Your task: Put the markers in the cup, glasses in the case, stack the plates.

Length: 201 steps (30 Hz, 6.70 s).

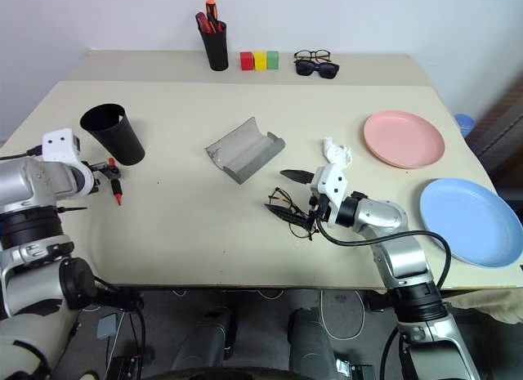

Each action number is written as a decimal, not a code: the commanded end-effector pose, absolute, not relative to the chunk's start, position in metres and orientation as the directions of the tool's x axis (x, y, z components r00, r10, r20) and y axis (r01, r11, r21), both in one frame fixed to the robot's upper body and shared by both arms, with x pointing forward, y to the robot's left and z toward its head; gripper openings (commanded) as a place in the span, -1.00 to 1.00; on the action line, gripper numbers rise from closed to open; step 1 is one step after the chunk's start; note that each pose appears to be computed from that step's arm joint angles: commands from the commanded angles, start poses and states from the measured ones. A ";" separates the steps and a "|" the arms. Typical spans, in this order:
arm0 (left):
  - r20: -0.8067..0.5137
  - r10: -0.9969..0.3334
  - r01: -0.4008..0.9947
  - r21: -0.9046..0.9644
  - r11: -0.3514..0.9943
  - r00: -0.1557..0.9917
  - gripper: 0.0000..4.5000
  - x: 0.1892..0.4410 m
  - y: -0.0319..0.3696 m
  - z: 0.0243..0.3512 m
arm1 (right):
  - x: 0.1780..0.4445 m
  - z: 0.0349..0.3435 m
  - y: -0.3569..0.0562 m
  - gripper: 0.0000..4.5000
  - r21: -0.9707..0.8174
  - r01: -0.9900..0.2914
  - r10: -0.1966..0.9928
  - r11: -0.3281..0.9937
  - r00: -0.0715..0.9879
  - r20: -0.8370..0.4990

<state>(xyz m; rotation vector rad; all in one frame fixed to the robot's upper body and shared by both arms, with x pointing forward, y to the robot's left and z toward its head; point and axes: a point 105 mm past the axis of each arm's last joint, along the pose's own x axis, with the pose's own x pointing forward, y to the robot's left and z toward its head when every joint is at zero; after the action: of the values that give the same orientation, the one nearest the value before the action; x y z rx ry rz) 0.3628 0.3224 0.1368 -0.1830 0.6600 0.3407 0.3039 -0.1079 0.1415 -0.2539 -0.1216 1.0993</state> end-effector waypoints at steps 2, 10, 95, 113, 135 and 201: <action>-0.590 0.290 -0.389 -0.045 0.920 0.753 0.98 0.368 0.329 0.148 | 0.302 0.158 -0.110 0.81 -0.317 -0.844 0.891 0.434 0.453 0.013; -0.608 0.347 -0.445 -0.011 0.895 0.714 0.87 0.368 0.331 0.128 | 0.305 0.159 -0.112 0.81 -0.318 -0.839 0.887 0.441 0.461 0.014; -0.381 -0.530 0.558 -0.044 0.829 0.757 0.40 0.407 0.030 0.177 | 0.290 0.164 -0.167 0.81 -0.329 -0.630 0.683 0.703 0.727 0.067; -0.509 -0.561 0.670 0.042 0.741 0.653 -0.97 0.408 0.015 0.152 | 0.282 0.169 -0.169 0.81 -0.337 -0.581 0.636 0.741 0.768 0.075; -0.696 -0.692 0.982 0.153 0.114 0.189 -0.97 0.344 0.094 0.133 | 0.278 0.163 -0.173 0.81 -0.331 -0.579 0.630 0.745 0.774 0.066; -0.723 -0.674 0.980 0.200 0.008 0.153 -0.97 0.362 0.040 0.134 | 0.262 0.160 -0.201 0.81 -0.347 -0.524 0.563 0.777 0.826 0.013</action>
<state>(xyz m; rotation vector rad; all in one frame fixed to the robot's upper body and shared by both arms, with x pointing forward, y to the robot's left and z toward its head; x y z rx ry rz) 0.3598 0.0436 0.1246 0.7745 0.5254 -1.3851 0.2670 -0.2029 0.1446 -0.3131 -0.0681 0.5840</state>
